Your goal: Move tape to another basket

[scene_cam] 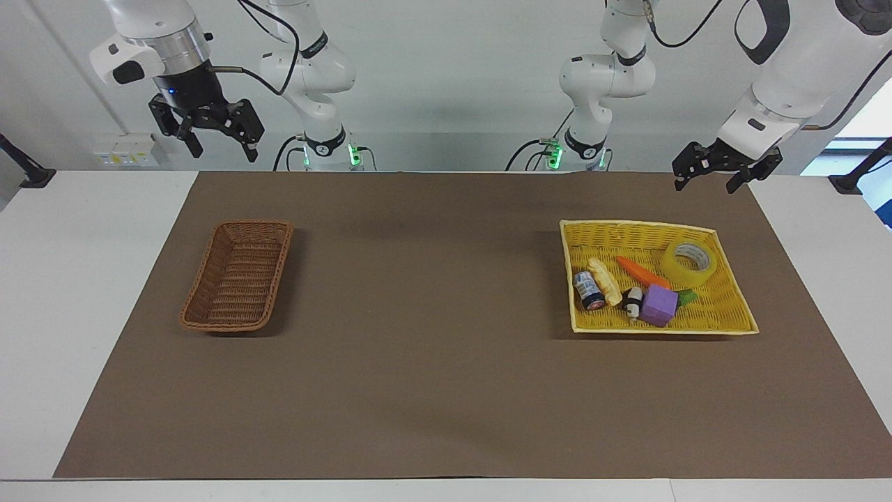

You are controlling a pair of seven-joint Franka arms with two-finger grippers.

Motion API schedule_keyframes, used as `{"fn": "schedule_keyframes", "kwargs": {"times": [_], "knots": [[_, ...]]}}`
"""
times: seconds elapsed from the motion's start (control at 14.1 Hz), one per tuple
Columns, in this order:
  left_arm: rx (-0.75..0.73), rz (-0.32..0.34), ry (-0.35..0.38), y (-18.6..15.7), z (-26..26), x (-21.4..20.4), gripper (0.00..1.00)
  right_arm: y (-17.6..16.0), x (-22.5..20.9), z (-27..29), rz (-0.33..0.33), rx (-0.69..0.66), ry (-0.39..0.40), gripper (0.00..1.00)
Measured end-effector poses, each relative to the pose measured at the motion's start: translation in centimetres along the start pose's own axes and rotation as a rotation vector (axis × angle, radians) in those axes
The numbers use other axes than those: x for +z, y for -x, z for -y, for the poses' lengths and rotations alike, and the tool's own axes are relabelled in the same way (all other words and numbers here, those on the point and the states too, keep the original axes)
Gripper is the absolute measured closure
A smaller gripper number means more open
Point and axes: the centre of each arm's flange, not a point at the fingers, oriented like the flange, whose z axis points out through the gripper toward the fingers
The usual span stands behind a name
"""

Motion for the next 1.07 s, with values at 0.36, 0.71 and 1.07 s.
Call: {"fn": "schedule_keyframes", "kwargs": {"times": [0.36,0.71,1.07], "knots": [[0.007,-0.012,0.0,0.02,0.06,-0.5,0.0,0.0,0.01,0.0,0.0,-0.026,0.0,0.0],[0.014,-0.018,0.0,0.0,0.01,-0.66,0.0,0.0,0.02,0.0,0.0,-0.026,0.0,0.0],[0.018,-0.018,0.0,0.0,-0.01,-0.66,0.0,0.0,0.04,0.0,0.001,-0.026,0.0,0.0]]}}
